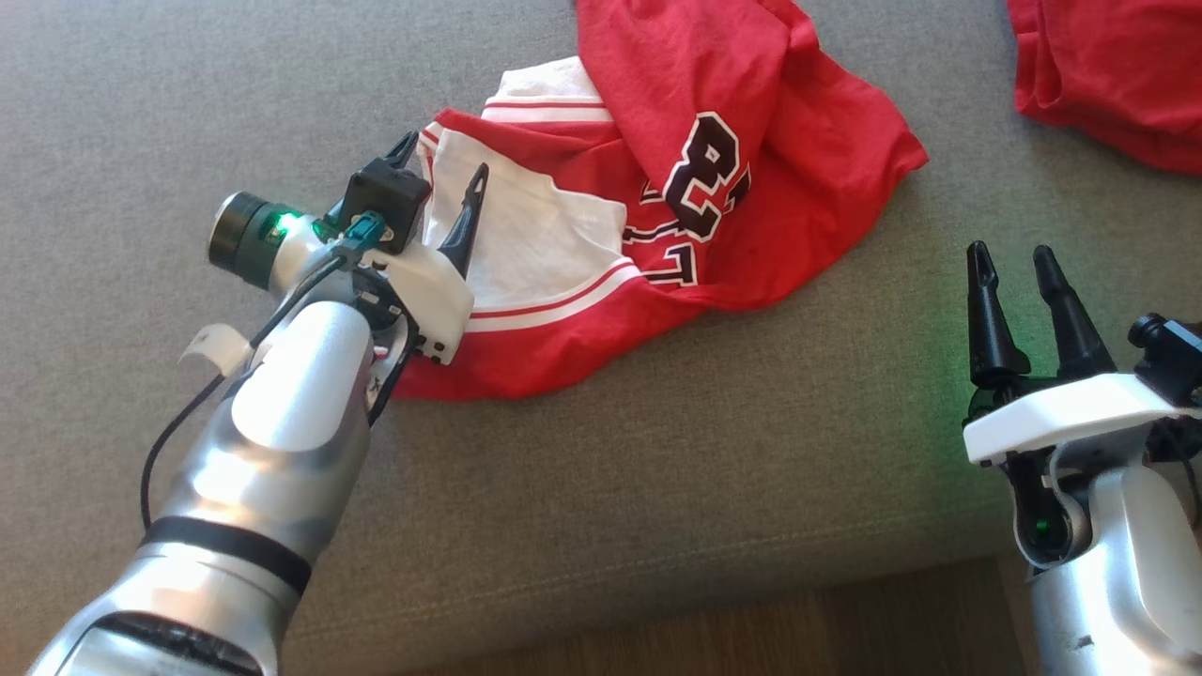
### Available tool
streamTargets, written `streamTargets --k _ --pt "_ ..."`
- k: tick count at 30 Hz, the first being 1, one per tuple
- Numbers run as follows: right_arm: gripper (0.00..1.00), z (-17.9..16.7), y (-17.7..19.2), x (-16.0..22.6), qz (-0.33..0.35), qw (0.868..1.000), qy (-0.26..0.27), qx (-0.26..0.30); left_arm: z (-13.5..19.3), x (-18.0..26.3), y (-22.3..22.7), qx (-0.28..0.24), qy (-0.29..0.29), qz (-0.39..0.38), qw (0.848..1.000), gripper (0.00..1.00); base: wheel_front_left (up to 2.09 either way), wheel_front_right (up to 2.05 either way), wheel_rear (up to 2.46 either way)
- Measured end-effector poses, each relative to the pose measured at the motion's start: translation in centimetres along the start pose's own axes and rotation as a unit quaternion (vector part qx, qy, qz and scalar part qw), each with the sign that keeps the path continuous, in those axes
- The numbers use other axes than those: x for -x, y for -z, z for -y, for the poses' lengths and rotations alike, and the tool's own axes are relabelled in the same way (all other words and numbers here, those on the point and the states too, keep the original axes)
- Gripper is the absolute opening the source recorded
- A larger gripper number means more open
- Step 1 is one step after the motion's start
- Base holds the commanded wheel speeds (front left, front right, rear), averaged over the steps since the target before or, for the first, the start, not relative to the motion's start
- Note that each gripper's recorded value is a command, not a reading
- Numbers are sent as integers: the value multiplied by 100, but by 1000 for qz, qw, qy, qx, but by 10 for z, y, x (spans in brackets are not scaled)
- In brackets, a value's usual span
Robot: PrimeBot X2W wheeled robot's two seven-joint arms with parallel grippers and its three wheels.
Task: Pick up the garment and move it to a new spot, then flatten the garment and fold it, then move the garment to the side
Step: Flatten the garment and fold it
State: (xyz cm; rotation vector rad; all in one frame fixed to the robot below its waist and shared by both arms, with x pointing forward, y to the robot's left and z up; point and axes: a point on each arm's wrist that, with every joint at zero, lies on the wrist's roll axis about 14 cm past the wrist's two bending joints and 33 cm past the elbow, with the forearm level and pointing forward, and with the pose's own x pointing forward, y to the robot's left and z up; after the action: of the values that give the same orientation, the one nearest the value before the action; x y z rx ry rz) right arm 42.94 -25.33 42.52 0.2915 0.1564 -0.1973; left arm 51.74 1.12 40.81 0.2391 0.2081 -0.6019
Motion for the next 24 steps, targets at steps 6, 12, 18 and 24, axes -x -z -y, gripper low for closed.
streamTargets --k 6,12,18,24 --pt "100 4 2 0 1 1000 5 2 4 -4 11 1 8 -15 1000 96 0 0 0" --pt "100 4 0 -4 8 1000 6 -2 6 -11 5 -7 20 -5 1000 73 0 0 0" --pt "100 5 3 -4 4 1000 8 -5 5 -12 9 -12 23 -9 1000 22 0 0 0" --pt "100 3 3 -4 7 1000 5 -5 1 -10 12 -15 20 -16 1000 0 0 0 0"
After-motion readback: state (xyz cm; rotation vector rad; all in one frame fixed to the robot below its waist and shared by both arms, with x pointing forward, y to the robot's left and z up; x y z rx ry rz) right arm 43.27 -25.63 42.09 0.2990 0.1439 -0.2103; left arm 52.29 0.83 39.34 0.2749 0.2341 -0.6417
